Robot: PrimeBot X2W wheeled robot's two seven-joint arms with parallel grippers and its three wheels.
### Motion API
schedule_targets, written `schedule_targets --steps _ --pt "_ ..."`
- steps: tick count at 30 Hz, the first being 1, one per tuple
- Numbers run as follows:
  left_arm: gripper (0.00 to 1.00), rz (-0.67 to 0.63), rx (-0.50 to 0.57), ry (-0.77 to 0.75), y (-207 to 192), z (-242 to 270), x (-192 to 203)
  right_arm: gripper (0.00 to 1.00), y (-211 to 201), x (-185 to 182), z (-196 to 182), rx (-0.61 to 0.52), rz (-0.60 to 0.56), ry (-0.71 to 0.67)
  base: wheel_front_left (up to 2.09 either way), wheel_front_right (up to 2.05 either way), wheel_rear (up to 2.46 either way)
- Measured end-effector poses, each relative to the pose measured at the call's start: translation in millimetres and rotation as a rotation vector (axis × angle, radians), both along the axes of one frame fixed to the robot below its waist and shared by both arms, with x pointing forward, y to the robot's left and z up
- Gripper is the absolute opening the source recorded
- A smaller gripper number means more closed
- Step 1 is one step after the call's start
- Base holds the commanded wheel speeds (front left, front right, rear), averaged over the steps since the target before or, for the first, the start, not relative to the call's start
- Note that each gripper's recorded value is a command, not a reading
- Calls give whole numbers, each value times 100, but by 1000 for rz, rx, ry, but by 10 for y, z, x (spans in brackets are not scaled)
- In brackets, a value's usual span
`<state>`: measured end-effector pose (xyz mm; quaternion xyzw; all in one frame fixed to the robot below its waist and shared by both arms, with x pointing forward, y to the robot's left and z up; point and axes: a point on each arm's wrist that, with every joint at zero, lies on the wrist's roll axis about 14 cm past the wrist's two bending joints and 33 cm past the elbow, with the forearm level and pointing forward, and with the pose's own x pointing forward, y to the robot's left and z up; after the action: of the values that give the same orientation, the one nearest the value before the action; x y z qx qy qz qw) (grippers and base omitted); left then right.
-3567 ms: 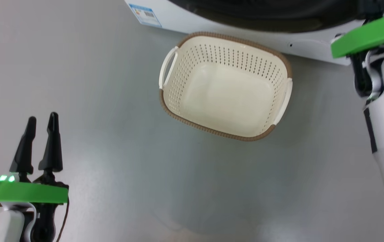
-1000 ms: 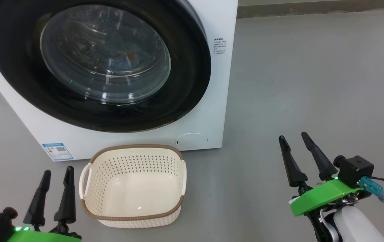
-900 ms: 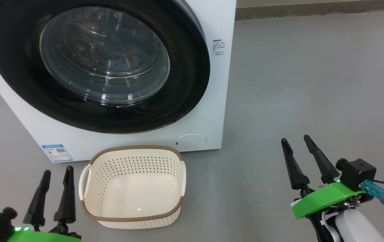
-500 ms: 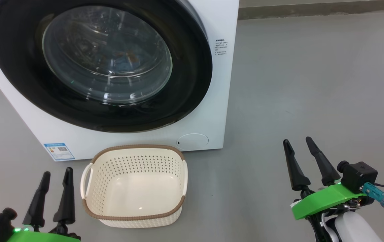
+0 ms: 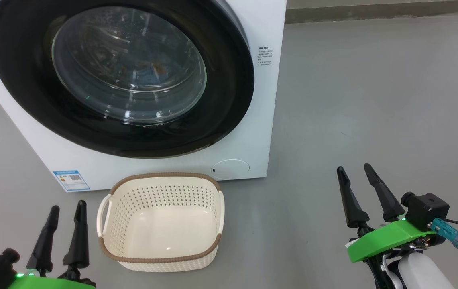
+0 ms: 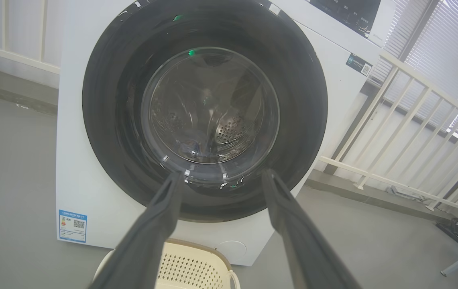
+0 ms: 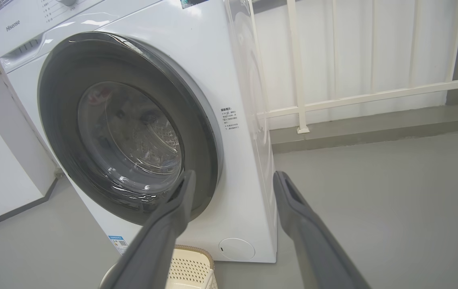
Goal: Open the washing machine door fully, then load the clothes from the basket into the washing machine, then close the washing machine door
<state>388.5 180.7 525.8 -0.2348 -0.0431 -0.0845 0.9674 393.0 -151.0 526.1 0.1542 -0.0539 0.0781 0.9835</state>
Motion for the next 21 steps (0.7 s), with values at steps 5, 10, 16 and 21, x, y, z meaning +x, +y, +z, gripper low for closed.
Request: schedule_targets --steps 5,10,16,21 --pt "100 1 0 1 3 -4 0 100 5 3 -3 1 1 1 0 0 0" --pt "100 4 -1 -1 12 4 -7 100 11 4 2 0 1 0 0 0 0" --pt "100 7 0 -1 24 6 -19 100 22 0 15 0 4 -4 0 0 0" --pt "100 13 -27 10 35 -18 -26 100 30 -3 14 -1 7 -3 0 0 0"
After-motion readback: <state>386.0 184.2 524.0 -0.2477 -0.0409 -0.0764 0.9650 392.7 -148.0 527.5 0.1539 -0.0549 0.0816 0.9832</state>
